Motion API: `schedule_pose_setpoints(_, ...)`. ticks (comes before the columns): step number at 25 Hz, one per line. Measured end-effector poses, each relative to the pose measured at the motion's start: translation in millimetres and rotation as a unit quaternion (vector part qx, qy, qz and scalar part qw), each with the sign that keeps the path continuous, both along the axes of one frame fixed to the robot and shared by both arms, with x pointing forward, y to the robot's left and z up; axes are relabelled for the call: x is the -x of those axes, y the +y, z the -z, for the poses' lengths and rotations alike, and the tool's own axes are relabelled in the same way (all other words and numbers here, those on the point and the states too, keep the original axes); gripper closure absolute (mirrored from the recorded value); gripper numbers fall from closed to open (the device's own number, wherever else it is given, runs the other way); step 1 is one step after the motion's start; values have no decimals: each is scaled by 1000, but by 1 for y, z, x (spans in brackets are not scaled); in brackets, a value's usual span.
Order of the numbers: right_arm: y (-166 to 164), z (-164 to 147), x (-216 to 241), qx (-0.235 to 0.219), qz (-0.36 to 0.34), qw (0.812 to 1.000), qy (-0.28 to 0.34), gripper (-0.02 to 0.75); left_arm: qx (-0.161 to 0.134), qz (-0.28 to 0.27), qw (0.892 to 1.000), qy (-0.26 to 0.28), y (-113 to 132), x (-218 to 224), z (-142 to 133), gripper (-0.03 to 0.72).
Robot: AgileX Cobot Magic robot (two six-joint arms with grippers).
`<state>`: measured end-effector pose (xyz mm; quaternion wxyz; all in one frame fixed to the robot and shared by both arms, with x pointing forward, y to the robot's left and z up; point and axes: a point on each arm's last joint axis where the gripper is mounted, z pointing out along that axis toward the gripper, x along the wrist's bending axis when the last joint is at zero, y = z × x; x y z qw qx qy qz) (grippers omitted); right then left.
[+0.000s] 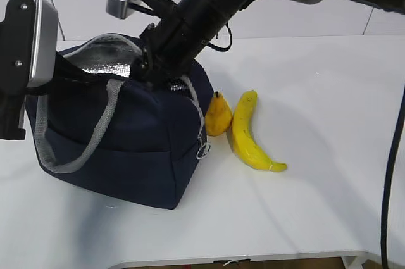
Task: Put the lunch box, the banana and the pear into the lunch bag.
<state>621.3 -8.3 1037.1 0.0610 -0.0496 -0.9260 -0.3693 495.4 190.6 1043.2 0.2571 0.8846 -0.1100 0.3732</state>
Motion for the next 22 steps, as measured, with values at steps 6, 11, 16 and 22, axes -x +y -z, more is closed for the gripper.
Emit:
schedule_pose_setpoints(6, -3, -50, -1, -18, 24, 998, -59, 258, 0, 0, 1000, 0, 0, 0, 0, 699)
schedule_pose_setpoints(11, -15, -83, 2, 7, 82, 993, -84, 258, 1, 0, 1000, -5, 0, 1, -3, 699)
schedule_pose_setpoints(16, -38, -114, 11, 57, 175, 977, -103, 258, 3, 3, 1000, -4, 0, 2, -4, 699)
schedule_pose_setpoints(22, -72, -151, 21, 97, 338, 928, -128, 258, 4, 6, 1000, -4, 0, 4, -5, 700)
